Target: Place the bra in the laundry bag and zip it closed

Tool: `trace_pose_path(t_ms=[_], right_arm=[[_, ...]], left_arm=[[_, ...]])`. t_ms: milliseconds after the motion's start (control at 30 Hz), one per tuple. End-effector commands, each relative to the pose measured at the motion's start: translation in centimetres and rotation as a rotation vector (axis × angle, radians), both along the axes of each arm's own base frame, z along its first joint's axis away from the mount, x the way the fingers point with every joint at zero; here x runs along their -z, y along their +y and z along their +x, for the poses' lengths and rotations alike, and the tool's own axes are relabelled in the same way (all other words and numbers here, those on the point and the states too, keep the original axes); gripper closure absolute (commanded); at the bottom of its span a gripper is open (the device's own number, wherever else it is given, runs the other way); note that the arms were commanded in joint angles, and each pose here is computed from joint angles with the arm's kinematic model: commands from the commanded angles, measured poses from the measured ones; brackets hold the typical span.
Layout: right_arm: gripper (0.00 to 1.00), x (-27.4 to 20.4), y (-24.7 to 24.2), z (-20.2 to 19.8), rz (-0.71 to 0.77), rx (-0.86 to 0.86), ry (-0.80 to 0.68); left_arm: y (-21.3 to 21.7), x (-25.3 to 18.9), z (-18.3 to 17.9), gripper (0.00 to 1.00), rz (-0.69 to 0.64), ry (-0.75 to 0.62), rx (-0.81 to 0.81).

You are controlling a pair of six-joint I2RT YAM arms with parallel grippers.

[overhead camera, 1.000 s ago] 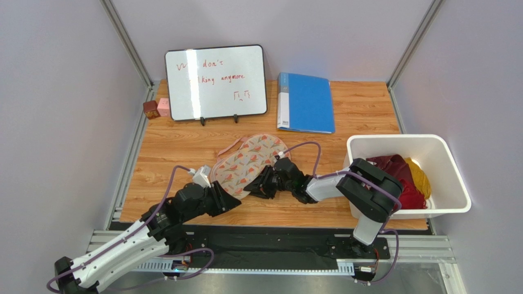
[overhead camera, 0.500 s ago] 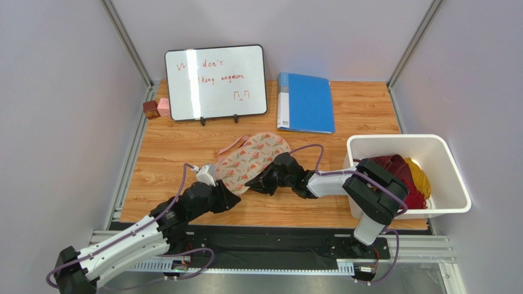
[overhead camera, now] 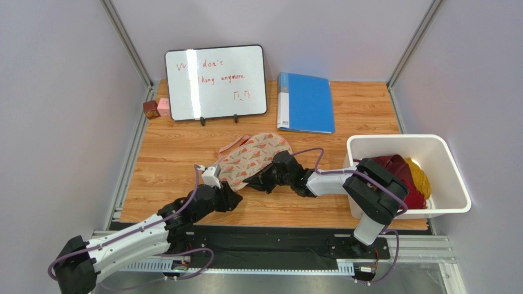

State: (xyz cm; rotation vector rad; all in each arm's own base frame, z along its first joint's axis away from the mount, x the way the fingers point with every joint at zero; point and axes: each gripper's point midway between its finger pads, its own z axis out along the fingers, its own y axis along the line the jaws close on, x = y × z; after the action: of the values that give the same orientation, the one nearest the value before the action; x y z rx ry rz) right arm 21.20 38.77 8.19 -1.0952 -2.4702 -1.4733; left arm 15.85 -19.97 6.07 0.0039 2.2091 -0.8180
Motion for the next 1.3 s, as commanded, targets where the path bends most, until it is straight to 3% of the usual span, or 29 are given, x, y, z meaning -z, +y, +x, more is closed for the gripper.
trace_pose_path(t_ms=[0, 467, 833, 867, 900, 1000, 1200, 1267], right_arm=[[0.85, -2.2, 0.9, 1.2, 0.057, 0.038, 0.023], [0.85, -2.1, 1.0, 1.2, 0.064, 0.045, 0.044], [0.86, -2.0, 0.9, 0.9, 0.061, 0.035, 0.047], [0.86, -2.1, 1.0, 1.0, 0.063, 0.035, 0.045], [0.86, -2.1, 1.0, 0.9, 0.061, 0.034, 0.048], [0.87, -2.3, 1.1, 1.0, 0.065, 0.034, 0.045], [0.91, -2.2, 0.8, 0.9, 0.053, 0.039, 0.043], [0.92, -2.0, 0.6, 0.9, 0.042, 0.046, 0.043]], left_arm=[[0.3, -0.9, 1.6, 0.5, -0.001, -0.11, -0.04], [0.4, -0.2, 4.1, 0.49, 0.062, -0.169, -0.137], [0.6, -1.6, 5.0, 0.55, 0.031, -0.22, -0.196], [0.6, -1.7, 5.1, 0.57, 0.032, -0.224, -0.199], [0.7, -1.7, 5.1, 0.68, 0.036, -0.224, -0.203], [1.3, -1.4, 5.4, 0.84, 0.049, -0.213, -0.244], [1.8, -0.9, 5.9, 1.0, 0.077, -0.19, -0.305], [1.9, -1.0, 6.1, 1.0, 0.085, -0.186, -0.318]])
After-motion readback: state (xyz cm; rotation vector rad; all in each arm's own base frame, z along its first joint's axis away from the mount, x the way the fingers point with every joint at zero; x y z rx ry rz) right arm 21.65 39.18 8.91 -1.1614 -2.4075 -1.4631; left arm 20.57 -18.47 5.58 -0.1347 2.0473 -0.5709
